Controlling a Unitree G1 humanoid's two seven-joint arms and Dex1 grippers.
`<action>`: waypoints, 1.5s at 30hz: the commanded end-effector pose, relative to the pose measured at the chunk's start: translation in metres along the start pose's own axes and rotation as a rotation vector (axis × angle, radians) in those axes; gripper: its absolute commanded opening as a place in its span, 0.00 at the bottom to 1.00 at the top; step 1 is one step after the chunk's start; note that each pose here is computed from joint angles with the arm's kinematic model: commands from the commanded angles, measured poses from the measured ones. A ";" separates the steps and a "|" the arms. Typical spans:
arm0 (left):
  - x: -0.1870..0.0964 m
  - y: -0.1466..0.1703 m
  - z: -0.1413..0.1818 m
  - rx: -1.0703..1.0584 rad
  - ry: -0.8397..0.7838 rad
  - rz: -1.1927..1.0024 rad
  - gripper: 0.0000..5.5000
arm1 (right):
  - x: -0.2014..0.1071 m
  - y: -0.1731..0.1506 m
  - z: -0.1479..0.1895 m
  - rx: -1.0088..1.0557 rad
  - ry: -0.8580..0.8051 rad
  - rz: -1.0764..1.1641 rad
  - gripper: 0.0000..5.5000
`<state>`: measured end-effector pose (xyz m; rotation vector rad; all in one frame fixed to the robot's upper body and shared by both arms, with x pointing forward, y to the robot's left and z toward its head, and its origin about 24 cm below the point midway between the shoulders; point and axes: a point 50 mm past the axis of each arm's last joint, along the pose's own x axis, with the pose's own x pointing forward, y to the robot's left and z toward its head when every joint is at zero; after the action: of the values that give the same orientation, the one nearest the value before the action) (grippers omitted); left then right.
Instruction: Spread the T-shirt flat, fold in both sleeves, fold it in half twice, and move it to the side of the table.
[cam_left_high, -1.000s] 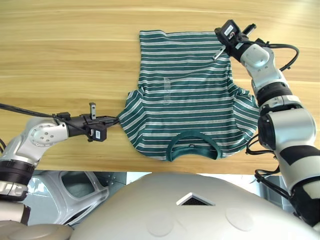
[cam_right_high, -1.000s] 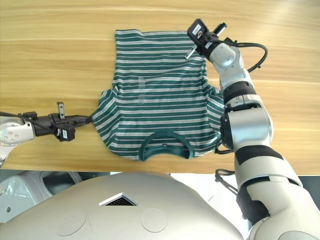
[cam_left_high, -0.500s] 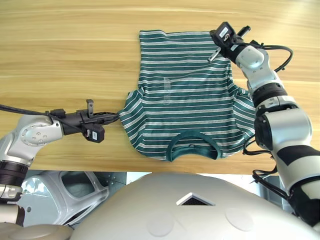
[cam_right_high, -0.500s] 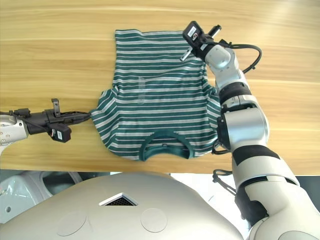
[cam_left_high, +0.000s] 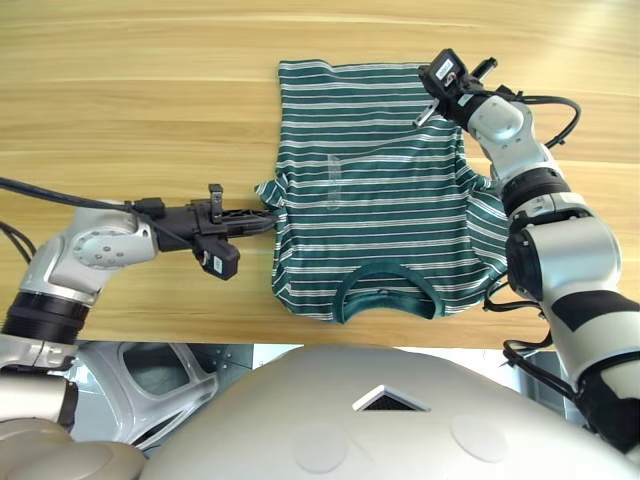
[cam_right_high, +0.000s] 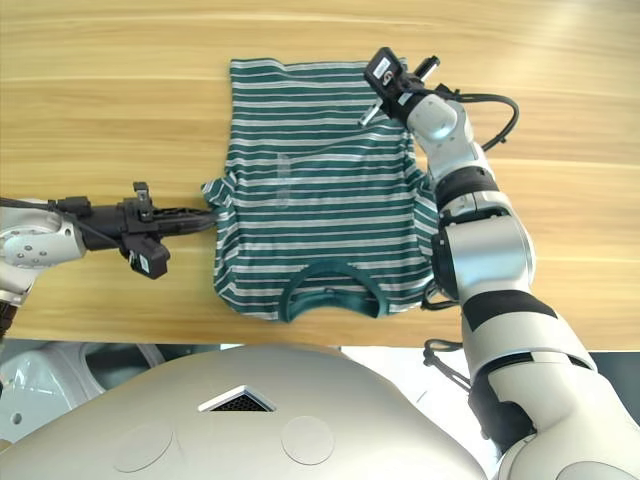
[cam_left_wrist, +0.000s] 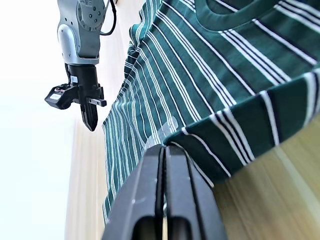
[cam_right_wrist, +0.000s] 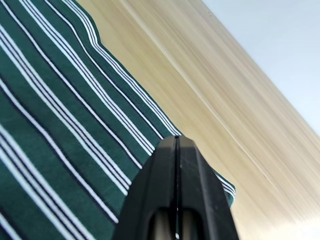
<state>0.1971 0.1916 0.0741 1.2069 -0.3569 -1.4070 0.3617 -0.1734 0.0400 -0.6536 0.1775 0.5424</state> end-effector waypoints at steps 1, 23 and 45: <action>0.021 0.003 -0.004 0.020 -0.022 -0.014 0.01 | 0.002 0.003 0.000 0.008 0.003 0.002 0.00; 0.068 0.004 -0.002 0.012 -0.116 -0.053 0.01 | 0.003 0.004 0.004 0.013 -0.015 -0.002 0.00; 0.091 -0.023 -0.009 -0.133 -0.113 -0.195 0.04 | 0.006 0.003 0.011 0.003 -0.039 -0.001 0.00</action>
<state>0.2145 0.1172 0.0233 1.0761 -0.3329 -1.5984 0.3611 -0.1642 0.0373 -0.6359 0.1715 0.5536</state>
